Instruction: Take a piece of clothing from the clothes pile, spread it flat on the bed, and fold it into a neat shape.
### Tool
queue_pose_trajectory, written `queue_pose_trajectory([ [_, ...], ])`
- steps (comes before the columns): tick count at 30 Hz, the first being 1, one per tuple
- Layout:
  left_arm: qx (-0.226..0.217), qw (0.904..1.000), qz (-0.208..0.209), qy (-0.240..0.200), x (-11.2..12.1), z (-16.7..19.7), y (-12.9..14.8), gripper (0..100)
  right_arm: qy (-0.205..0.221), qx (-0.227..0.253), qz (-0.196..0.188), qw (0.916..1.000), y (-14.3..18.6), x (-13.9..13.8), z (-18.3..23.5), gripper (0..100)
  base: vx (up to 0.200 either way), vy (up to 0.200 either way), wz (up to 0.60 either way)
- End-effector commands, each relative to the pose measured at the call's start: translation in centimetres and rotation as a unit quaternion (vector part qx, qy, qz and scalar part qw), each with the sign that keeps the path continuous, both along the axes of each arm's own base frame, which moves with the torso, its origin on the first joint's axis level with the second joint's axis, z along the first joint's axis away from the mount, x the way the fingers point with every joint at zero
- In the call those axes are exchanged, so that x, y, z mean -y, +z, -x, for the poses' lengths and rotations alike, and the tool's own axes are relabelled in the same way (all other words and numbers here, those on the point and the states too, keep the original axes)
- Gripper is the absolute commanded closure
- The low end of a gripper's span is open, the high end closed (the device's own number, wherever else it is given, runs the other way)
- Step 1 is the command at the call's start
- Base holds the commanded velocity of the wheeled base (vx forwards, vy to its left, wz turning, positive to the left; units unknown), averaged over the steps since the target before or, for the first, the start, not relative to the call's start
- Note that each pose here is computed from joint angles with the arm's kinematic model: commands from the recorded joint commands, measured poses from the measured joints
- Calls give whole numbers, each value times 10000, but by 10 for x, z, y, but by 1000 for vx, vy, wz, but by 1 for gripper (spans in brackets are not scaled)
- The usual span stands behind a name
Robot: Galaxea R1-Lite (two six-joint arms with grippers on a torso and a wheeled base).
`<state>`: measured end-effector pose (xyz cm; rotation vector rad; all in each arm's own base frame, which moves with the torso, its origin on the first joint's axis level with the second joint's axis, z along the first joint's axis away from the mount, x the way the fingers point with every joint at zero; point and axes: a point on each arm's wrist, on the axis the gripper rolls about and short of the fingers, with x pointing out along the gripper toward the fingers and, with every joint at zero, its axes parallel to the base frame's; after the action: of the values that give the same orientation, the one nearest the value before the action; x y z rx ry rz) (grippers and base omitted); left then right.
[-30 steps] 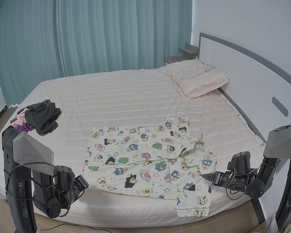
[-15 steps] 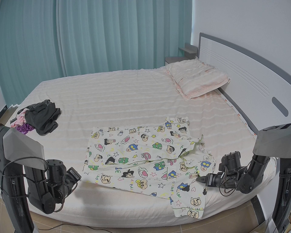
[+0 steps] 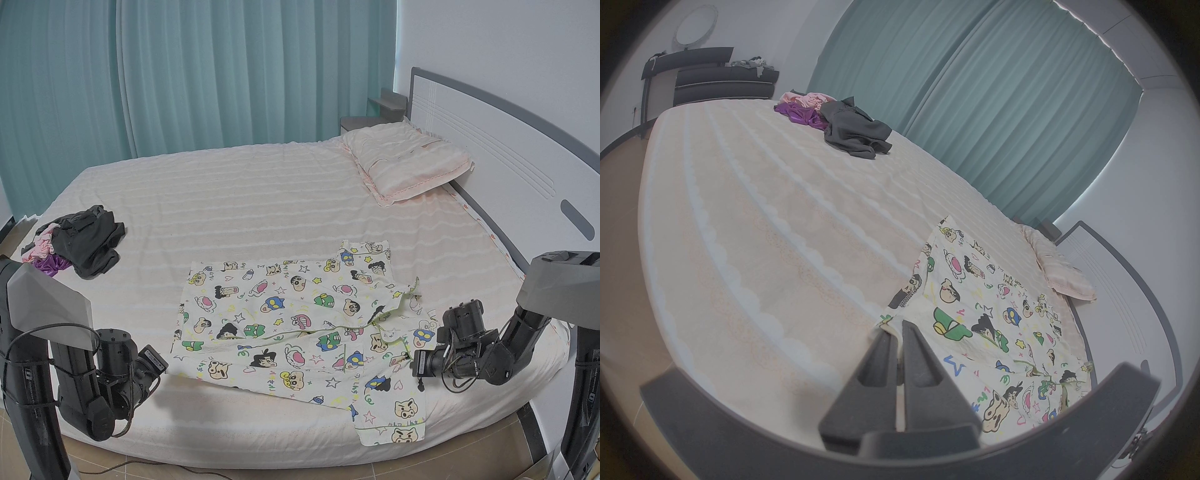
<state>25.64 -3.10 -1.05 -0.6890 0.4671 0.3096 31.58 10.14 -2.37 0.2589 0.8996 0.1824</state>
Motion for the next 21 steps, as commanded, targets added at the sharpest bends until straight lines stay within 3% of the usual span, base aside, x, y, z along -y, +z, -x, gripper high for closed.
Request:
queue_pose_trajectory([
  [1,-9,10000,0,0,0,0,-1,100,-205,425,-131,9988,15,7,-24,100,0,0,0],
  [7,14,10000,-1,7,0,-1,0,100,-352,711,-184,9967,26,11,-42,100,0,0,0],
  [12,-32,10000,-14,-5,1,-2,-3,100,-370,614,-138,9973,20,13,-42,100,0,0,0],
  [13,-47,10000,-16,-5,1,-2,-4,100,-364,542,-112,9978,17,13,-41,0,0,0,0],
  [21,-78,10000,-21,-28,2,-2,-6,100,-449,177,18,9988,21,28,-28,0,0,0,0],
])
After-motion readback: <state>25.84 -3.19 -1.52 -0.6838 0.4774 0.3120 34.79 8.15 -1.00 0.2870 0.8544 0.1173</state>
